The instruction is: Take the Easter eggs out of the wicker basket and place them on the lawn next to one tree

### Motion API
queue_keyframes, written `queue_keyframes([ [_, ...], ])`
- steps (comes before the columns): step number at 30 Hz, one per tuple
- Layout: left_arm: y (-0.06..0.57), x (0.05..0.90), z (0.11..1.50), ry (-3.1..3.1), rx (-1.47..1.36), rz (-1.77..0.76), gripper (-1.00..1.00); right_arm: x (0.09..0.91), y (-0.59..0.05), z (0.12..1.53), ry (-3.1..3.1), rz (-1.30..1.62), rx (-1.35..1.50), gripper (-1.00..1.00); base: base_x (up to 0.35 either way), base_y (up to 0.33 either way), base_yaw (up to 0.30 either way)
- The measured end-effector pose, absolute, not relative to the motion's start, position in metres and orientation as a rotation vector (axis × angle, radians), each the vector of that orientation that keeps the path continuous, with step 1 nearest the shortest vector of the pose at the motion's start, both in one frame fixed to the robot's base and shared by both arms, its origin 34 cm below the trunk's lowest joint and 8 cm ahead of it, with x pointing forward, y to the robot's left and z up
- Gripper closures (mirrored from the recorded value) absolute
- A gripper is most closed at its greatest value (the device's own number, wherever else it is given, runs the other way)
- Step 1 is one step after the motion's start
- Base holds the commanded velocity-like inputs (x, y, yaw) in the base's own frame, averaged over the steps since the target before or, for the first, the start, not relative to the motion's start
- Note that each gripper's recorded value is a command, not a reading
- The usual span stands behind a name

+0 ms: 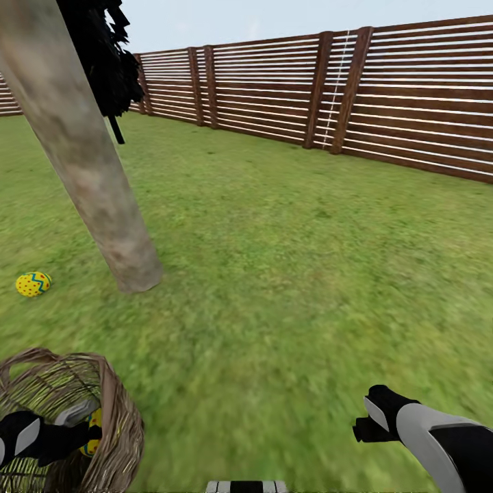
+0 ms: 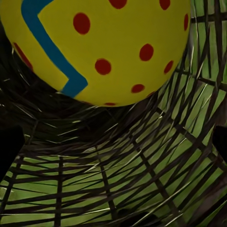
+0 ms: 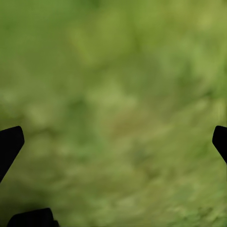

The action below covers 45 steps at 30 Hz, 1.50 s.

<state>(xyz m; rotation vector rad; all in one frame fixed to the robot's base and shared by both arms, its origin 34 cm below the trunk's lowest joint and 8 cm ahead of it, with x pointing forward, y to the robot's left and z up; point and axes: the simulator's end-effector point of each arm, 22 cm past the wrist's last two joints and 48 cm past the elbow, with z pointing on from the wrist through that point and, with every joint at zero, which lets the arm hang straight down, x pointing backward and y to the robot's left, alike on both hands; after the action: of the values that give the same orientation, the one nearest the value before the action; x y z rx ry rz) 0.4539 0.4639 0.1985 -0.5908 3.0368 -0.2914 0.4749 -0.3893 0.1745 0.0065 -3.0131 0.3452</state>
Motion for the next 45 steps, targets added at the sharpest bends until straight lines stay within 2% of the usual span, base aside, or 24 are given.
queue_keyframes([
  [15,0.4614,0.4494,0.1915,3.053,-0.595,-0.293,-1.0,0.4694,-0.3891,0.1676,-2.996,0.343,0.01,-1.0,-0.004,0.004,0.0],
  [23,0.4597,0.45,0.1912,3.051,-0.597,-0.298,-1.0,0.4694,-0.3891,0.1676,-2.996,0.343,0.01,-1.0,-0.004,0.184,0.0],
  [45,0.4582,0.4506,0.191,3.046,-0.607,-0.306,-1.0,0.4695,-0.3872,0.1674,-2.997,0.34,0.012,-1.0,0.045,-0.018,0.0],
])
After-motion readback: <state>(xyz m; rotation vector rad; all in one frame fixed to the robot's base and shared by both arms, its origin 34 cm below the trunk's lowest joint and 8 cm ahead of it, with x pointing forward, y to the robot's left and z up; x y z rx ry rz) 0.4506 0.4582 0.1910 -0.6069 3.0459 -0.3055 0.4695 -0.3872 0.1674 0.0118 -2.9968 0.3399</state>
